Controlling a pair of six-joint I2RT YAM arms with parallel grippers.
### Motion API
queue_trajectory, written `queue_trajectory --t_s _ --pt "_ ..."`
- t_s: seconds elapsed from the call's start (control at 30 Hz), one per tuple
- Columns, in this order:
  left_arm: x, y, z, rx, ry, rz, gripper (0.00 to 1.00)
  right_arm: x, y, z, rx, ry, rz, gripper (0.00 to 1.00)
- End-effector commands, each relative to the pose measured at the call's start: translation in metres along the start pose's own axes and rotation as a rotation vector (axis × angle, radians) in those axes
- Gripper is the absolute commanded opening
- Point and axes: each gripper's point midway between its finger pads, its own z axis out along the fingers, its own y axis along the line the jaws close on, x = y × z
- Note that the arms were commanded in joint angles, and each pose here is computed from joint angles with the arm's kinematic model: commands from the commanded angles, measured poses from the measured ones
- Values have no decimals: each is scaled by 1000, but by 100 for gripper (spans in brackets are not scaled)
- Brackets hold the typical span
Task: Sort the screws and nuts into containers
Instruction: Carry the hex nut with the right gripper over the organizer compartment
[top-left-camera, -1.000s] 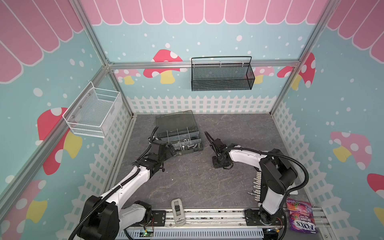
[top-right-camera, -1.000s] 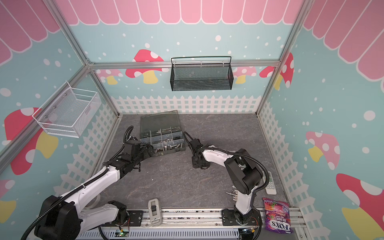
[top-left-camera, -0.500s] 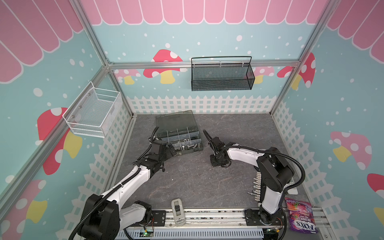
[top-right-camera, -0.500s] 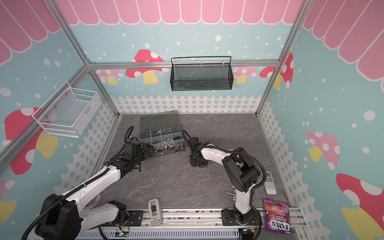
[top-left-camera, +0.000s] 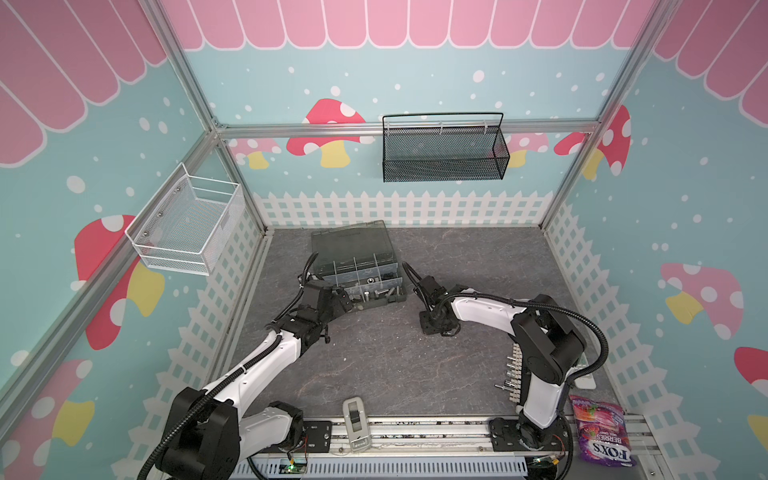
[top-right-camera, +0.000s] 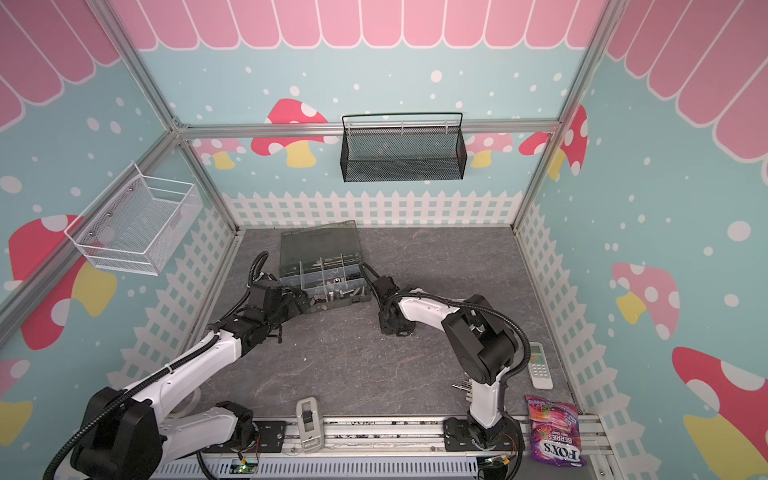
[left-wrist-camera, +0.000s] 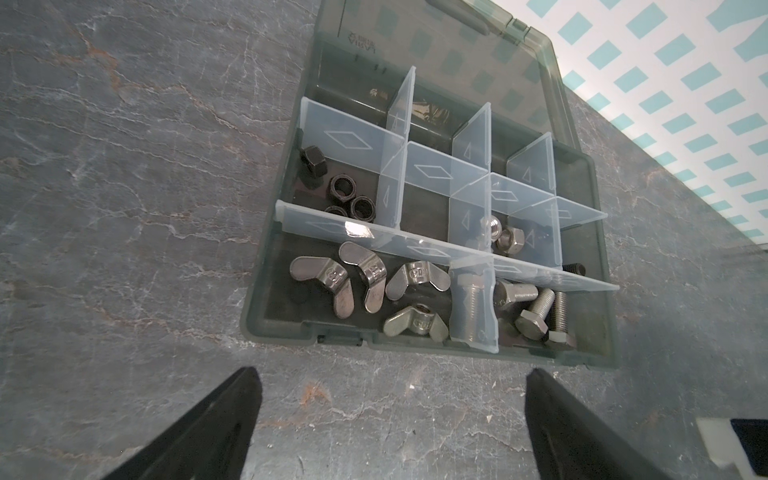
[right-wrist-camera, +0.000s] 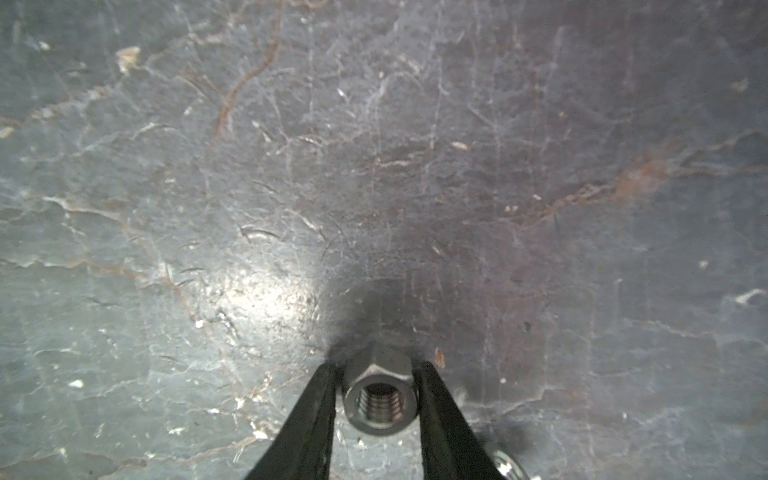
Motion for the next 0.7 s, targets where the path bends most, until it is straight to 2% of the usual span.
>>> queue_trajectory --t_s 0.0,0.07,0.27,0.43,0.67 --pt "-2 1 2 -1 -6 -24 100 23 -7 12 54 93 -13 30" --pt "-2 1 2 -1 -5 -23 100 28 -7 21 67 117 -21 27" --pt "-1 3 1 -6 -9 -21 100 15 4 15 44 82 -41 17" --pt "-2 4 1 -8 -13 -23 100 -10 23 -1 -17 1 -66 11" --pt "-2 4 0 -7 -15 -24 100 -58 56 -42 -117 -165 -101 10"
